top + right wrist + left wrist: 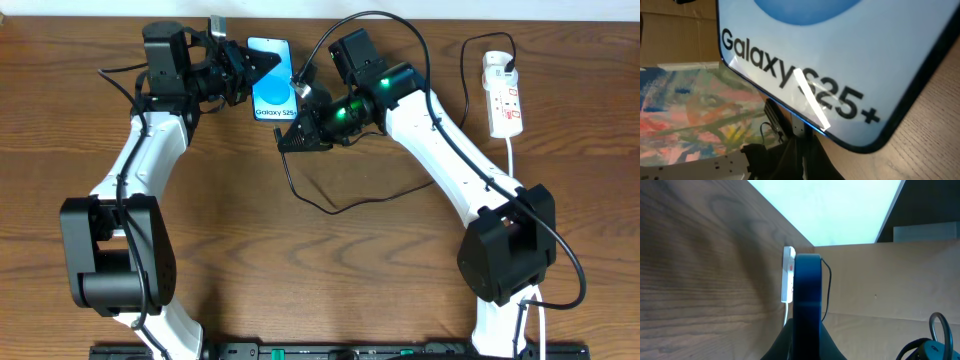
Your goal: Plug charger to phone and switch on socket
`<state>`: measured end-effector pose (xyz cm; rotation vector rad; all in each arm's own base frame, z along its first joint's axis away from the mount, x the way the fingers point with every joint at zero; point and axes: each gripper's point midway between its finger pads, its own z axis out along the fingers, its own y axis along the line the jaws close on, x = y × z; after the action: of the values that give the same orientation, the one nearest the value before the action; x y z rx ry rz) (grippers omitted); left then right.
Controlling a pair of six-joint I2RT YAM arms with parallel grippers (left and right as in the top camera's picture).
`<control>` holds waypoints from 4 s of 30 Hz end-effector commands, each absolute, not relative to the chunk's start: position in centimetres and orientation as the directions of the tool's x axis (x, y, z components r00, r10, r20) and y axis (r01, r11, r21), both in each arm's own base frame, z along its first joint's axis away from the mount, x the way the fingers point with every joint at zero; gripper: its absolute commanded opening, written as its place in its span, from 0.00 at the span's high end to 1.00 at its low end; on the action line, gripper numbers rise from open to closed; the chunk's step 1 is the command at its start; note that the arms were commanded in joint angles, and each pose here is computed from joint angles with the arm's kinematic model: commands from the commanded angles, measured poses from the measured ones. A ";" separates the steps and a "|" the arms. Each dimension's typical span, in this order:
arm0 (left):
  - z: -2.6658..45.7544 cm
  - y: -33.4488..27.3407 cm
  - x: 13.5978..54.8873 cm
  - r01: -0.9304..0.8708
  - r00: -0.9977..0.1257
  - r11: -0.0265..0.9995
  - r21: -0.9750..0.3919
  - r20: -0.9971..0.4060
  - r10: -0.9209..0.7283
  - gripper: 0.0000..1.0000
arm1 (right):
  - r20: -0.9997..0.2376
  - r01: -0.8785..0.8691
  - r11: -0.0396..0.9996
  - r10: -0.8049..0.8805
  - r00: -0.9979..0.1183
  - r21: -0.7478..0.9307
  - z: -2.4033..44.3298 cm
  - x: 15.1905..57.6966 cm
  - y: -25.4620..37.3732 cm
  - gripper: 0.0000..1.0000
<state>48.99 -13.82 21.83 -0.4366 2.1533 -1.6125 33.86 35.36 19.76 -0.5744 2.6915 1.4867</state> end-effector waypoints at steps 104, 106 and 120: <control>22.6 -13.8 49.3 0.008 -0.859 0.278 -0.960 -0.149 -0.490 0.93 | -0.216 -0.352 0.489 -0.314 -0.924 0.798 20.6 33.6 35.2 0.99; 22.6 -13.8 49.3 0.008 -0.859 0.278 -0.961 -0.149 -0.490 0.93 | -0.217 -0.353 0.494 -0.312 -0.925 0.794 20.5 33.7 35.1 0.99; 22.6 -13.8 49.2 0.008 -0.860 0.277 -0.961 -0.148 -0.489 0.93 | -0.221 -0.357 0.504 -0.310 -0.925 0.787 20.3 33.8 35.1 0.99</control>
<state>49.36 -13.53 21.64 -0.4643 2.1488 -1.5857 33.98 34.68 20.69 -0.5825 2.6725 1.4123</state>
